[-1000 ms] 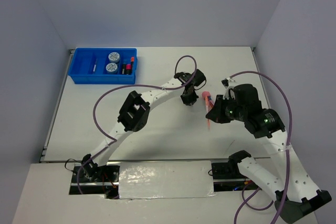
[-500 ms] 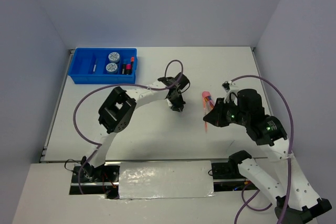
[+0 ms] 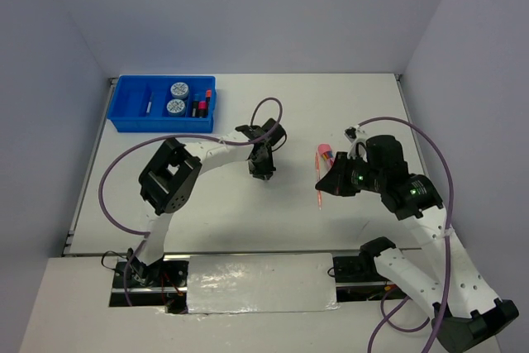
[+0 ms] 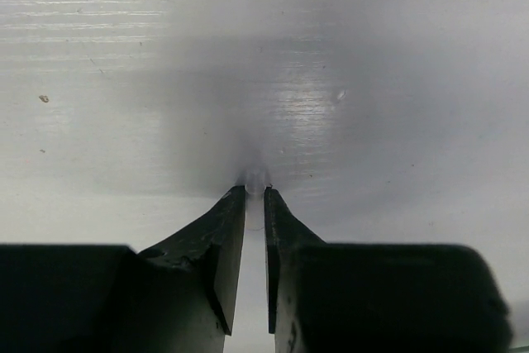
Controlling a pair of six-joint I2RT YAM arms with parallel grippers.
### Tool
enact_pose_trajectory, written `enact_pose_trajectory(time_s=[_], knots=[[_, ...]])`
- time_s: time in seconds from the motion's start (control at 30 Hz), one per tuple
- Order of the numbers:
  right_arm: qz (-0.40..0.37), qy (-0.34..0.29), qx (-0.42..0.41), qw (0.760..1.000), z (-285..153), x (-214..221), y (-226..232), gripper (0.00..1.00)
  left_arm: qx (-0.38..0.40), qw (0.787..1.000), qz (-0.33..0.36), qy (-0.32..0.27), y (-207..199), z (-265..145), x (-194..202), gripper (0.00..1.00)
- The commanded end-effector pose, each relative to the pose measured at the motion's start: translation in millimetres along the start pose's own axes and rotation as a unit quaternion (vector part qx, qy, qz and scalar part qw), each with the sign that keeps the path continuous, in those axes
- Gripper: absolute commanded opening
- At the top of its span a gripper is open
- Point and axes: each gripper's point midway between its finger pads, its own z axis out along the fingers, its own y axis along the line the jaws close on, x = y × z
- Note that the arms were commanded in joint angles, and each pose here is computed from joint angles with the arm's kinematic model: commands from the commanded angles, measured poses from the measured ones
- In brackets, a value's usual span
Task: Sort the stationery into containers
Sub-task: Close the pen cap on the pen.
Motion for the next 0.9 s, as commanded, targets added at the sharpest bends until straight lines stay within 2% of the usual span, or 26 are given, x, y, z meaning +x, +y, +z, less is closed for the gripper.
enact_pose_trajectory(time_s=[0.0, 0.1, 0.17, 0.3, 0.4, 0.43, 0.63, 0.73, 0.87], knots=[[-0.007, -0.037, -0.014, 0.999, -10, -21, 13, 0.00, -0.209, 0.968, 0.075, 0.118, 119, 44, 70, 0.29], [-0.005, -0.042, -0.012, 0.999, -13, -21, 14, 0.00, -0.212, 0.967, 0.081, 0.117, 119, 46, 68, 0.37], [-0.002, -0.044, -0.010, 0.999, -14, -22, 14, 0.00, -0.213, 0.967, 0.084, 0.116, 119, 47, 66, 0.46], [0.003, -0.049, -0.009, 0.999, -15, -23, 14, 0.00, -0.214, 0.966, 0.087, 0.116, 121, 49, 65, 0.44], [0.006, -0.050, -0.010, 0.999, -15, -22, 14, 0.00, -0.216, 0.965, 0.090, 0.116, 122, 50, 63, 0.36], [0.007, -0.051, -0.009, 0.999, -16, -22, 14, 0.00, -0.218, 0.965, 0.090, 0.114, 122, 50, 62, 0.28], [0.006, -0.055, -0.010, 0.998, -17, -22, 14, 0.00, -0.232, 0.960, 0.097, 0.119, 130, 52, 67, 0.30], [0.009, -0.053, -0.016, 0.998, -15, -20, 15, 0.00, -0.234, 0.959, 0.101, 0.125, 135, 55, 72, 0.36], [0.011, -0.055, -0.021, 0.998, -14, -20, 16, 0.00, -0.256, 0.952, 0.109, 0.131, 147, 57, 78, 0.38]])
